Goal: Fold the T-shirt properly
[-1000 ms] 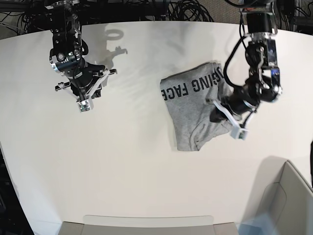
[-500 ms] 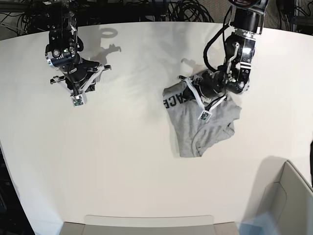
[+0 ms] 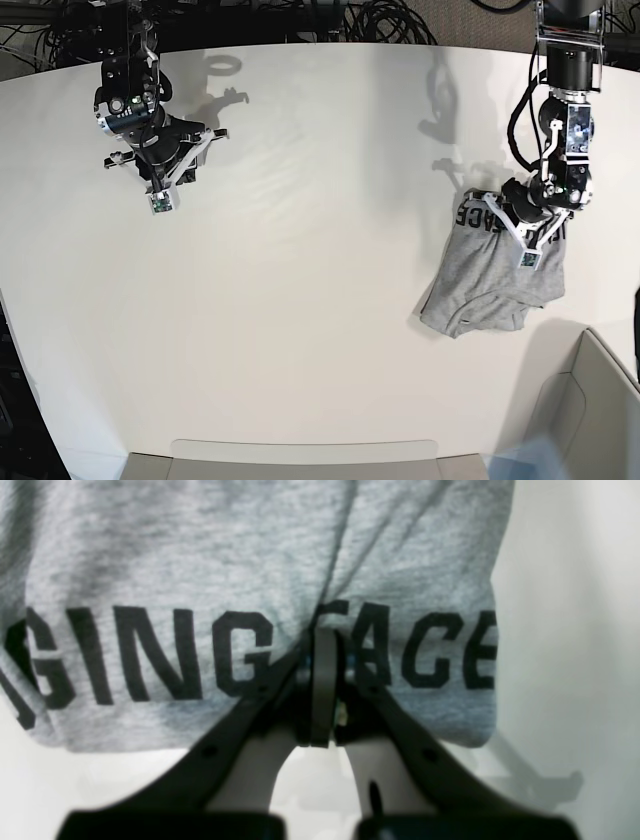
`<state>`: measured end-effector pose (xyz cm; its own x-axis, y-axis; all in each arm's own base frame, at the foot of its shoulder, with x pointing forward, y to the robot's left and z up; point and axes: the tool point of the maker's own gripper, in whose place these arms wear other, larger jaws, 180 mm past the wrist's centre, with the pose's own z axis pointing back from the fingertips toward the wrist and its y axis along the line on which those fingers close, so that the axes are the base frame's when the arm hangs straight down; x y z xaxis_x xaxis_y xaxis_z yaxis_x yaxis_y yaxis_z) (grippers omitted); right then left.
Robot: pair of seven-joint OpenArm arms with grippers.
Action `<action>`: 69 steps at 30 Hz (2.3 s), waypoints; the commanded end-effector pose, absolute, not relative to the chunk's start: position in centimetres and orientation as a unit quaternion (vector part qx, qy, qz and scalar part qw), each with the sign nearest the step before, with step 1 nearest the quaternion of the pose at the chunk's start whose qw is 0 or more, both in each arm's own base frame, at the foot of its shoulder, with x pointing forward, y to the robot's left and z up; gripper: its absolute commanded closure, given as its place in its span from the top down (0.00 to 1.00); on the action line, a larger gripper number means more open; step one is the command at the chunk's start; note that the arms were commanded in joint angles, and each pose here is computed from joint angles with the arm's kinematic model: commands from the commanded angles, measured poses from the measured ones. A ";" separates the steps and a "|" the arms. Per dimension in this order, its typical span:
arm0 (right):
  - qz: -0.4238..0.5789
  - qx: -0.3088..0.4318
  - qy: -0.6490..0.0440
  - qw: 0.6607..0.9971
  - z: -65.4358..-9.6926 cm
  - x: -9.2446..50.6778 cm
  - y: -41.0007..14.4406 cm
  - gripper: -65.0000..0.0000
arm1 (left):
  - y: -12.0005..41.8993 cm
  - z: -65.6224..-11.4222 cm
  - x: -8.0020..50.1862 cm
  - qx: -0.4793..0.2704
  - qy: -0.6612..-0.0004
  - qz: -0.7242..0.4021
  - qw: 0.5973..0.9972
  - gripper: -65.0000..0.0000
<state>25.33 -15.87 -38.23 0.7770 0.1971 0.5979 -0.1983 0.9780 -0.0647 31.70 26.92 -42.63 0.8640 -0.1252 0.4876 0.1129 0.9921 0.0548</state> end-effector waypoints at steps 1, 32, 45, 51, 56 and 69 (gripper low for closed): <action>0.108 0.000 -0.336 0.935 -37.2 26.1 -15.8 0.15 | 26.9 -41.6 32.0 0.015 -0.257 -0.071 0.964 0.00; 0.219 0.047 -0.154 0.962 -40.8 7.1 -14.7 0.02 | 34.3 -32.9 15.6 0.122 -0.309 0.112 0.936 0.00; 0.229 0.097 -0.028 0.968 -41.0 -5.8 -14.5 0.00 | 33.6 -37.9 2.6 0.122 -0.133 0.118 0.976 0.00; 0.229 0.075 0.016 0.970 -45.1 -6.6 -17.4 0.00 | 30.5 -47.1 -4.9 0.056 0.011 0.133 0.989 0.00; 0.261 0.084 0.078 0.959 -49.2 -8.5 -17.9 0.00 | 28.2 -54.0 -8.7 0.060 0.082 0.046 0.994 0.00; 0.286 0.101 0.143 0.942 -59.3 -11.8 -18.6 0.00 | 24.9 -62.1 -8.6 0.023 0.089 0.017 0.996 0.00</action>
<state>-10.96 -18.86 -59.55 0.8033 0.5634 -0.1934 -0.5137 0.8196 0.2539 -8.73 24.28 -62.22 0.9833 0.0404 -0.1773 -0.0343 0.9987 0.0375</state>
